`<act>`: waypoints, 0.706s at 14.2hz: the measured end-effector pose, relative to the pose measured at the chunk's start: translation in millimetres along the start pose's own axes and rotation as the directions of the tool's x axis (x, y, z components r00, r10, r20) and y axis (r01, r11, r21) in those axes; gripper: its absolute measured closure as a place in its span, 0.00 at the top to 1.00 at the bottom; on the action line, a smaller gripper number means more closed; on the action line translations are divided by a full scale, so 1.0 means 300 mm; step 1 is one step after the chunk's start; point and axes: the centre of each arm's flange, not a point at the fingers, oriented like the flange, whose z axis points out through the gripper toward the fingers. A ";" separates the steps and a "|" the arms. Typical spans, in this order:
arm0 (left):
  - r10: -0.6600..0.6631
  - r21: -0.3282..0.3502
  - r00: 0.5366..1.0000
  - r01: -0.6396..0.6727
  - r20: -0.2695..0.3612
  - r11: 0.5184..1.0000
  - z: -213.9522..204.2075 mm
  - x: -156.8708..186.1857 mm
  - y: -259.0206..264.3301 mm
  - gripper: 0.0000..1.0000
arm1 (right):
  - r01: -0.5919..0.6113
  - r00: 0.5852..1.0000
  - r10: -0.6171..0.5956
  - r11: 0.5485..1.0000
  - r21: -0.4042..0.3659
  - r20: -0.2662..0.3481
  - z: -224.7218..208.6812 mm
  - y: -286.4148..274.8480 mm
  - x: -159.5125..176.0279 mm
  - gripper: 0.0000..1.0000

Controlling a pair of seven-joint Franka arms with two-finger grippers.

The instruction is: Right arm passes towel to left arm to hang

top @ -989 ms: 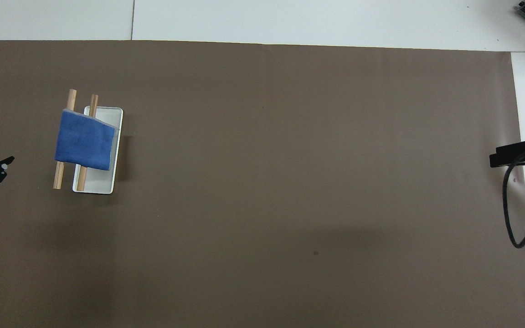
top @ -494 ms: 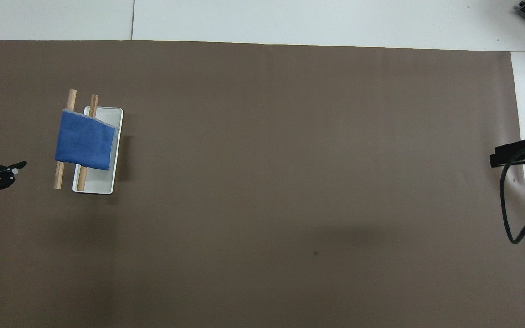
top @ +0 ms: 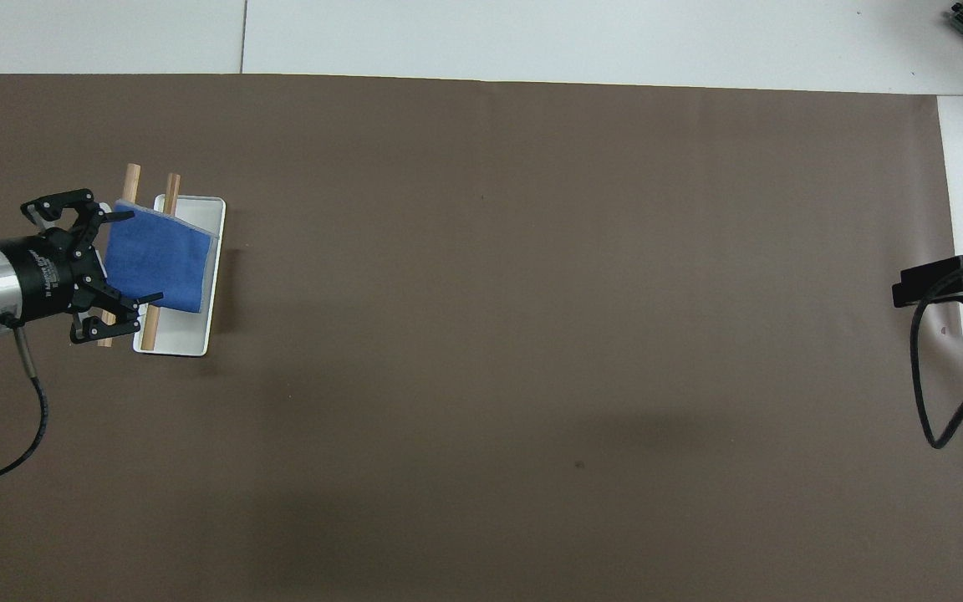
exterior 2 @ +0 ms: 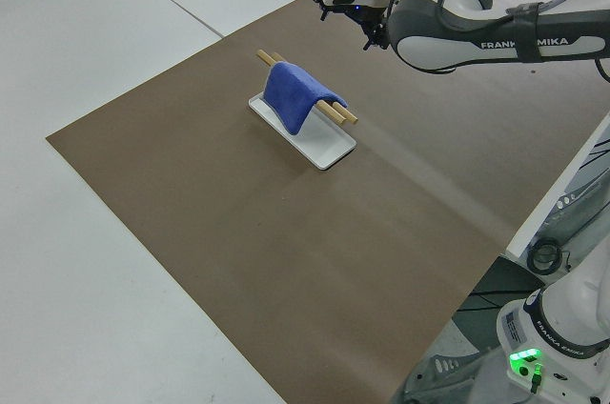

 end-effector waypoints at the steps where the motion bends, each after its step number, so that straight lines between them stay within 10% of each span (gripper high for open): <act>1: 0.049 0.003 0.999 -0.049 -0.017 0.999 0.002 -0.043 -0.003 1.00 | 0.000 1.000 0.000 1.000 0.000 -0.001 -0.003 0.000 -0.002 1.00; 6: 0.377 0.035 0.919 -0.376 -0.112 0.926 0.005 -0.155 -0.007 1.00 | 0.000 1.000 0.000 1.000 0.000 -0.004 -0.008 0.000 -0.005 1.00; 10: 0.708 0.081 0.697 -0.704 -0.114 0.706 -0.003 -0.184 0.001 1.00 | 0.000 1.000 0.000 1.000 0.000 -0.011 -0.020 0.000 -0.011 1.00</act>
